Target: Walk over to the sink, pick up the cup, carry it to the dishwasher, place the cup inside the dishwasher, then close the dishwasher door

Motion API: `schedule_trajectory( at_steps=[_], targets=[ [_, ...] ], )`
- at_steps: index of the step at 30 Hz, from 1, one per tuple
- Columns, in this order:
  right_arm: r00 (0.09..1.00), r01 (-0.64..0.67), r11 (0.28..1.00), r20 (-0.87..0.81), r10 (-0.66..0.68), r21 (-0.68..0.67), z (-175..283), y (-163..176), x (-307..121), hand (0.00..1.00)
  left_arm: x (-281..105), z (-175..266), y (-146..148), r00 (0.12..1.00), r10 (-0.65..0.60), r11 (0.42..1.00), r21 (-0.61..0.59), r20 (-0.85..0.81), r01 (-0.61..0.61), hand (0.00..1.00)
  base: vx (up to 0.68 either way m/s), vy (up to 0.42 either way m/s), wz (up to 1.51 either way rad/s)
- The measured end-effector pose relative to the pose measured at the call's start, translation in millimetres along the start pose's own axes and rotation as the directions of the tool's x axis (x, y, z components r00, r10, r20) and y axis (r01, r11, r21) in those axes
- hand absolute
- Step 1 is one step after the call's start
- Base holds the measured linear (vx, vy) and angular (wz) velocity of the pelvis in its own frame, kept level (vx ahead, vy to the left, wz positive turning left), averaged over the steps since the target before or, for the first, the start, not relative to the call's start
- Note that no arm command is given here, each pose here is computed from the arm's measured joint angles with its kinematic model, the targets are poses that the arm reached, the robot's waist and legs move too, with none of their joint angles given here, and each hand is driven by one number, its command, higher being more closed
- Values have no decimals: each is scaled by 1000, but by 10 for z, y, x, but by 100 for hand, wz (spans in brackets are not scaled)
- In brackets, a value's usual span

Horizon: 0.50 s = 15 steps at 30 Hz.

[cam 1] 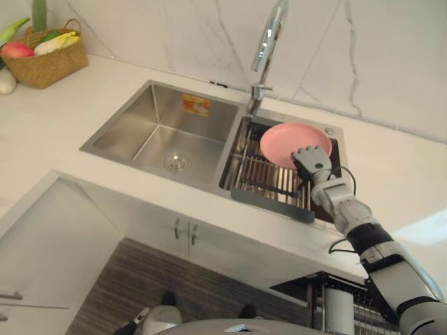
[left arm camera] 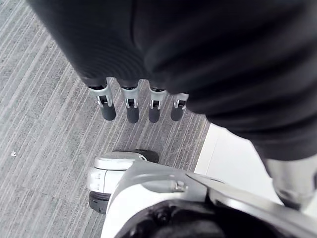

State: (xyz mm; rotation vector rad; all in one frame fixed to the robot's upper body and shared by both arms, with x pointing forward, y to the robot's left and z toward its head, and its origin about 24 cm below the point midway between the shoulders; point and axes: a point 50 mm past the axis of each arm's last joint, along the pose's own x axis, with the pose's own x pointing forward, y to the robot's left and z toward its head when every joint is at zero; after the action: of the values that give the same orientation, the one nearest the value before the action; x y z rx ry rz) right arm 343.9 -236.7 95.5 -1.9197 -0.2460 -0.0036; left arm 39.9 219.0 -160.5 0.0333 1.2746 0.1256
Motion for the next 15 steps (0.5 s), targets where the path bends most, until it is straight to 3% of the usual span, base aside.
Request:
schedule_trajectory(
  at_steps=[15],
  targets=[
    [978, 209, 975, -5, -210, -76, -355, -617, -98, 100, -4, -38, 5, 999, 6, 999, 40, -32, -5, 0, 31, 7, -15]
  ],
)
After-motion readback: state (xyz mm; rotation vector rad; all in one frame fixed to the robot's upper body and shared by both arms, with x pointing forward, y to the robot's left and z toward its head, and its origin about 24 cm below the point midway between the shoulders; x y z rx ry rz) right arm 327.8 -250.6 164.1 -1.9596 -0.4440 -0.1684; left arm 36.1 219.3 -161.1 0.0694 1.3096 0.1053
